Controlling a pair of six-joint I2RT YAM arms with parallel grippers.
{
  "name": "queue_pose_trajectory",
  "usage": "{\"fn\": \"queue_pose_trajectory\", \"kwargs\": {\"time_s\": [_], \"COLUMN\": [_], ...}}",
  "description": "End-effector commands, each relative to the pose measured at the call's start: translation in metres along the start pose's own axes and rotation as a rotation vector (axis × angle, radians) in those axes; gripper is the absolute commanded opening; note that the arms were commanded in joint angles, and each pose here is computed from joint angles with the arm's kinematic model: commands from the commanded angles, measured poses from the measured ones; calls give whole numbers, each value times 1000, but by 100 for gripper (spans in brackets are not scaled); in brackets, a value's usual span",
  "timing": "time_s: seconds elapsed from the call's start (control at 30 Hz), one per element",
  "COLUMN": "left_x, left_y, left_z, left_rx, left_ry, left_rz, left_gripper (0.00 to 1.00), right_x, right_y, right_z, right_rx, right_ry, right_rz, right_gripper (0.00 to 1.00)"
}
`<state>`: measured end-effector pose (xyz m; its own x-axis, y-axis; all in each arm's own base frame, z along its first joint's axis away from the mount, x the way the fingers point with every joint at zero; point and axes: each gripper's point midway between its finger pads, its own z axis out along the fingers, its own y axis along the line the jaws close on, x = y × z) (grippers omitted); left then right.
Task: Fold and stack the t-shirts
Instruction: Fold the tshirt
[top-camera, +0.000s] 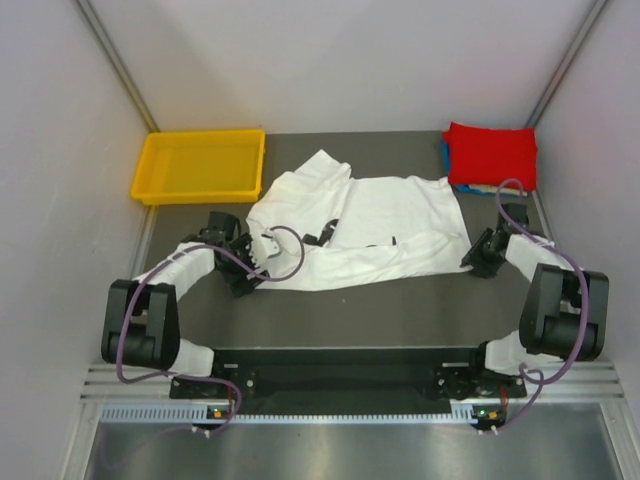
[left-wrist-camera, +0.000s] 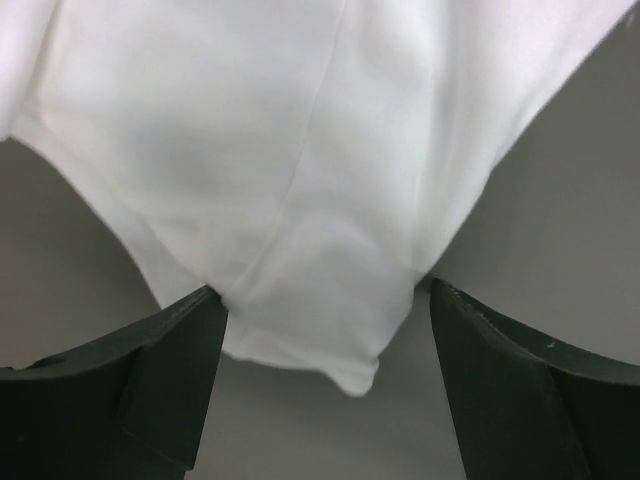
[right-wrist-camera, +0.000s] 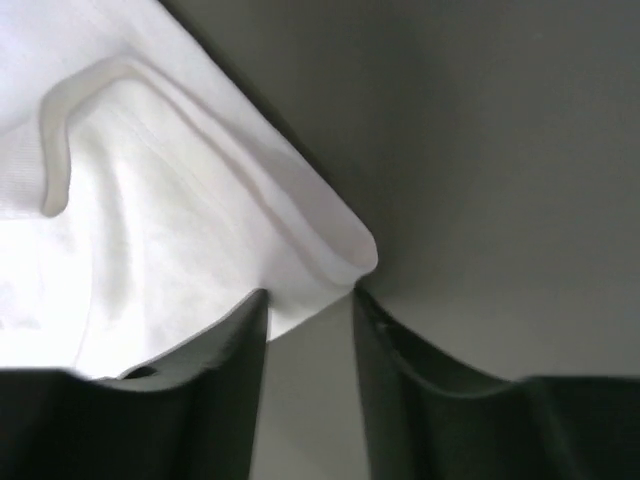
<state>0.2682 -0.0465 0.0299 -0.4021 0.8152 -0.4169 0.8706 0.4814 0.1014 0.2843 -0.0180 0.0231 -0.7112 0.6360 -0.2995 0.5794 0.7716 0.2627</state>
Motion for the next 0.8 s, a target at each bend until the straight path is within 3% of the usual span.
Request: {"fn": "queue_pose_trajectory", "kwargs": {"time_s": [0.0,0.03,0.13,0.17,0.4,0.63,0.7,0.77], "left_x": [-13,-13,-8,-7,4,32,40,42], "left_y": [16,10,-3,-5,-40,-96,-116,-122], "left_z": [19,26,34,33,-12,-71,-83,-89], "left_rx": [-87,-70,-30,-26,56,230,314,330], "left_ry": [-19,-4,23,24,78,186,201,196], "left_rz": [89,84,65,53,15,128,149,184], "left_gripper": [85,66,22,0,0,0,0,0], "right_x": [-5,-4,0,-1,36,91,89,106], "right_y": [1,-1,-10,-12,-28,-55,-61,-71], "right_z": [5,5,2,0,-33,-67,-80,-84], "right_rx": [0,10,19,21,-12,-109,-98,-28], "right_ry": [-34,-30,-4,-5,69,101,53,102], "right_rz": [11,11,32,40,147,429,425,415], "right_gripper": [33,21,0,0,0,0,0,0]}}
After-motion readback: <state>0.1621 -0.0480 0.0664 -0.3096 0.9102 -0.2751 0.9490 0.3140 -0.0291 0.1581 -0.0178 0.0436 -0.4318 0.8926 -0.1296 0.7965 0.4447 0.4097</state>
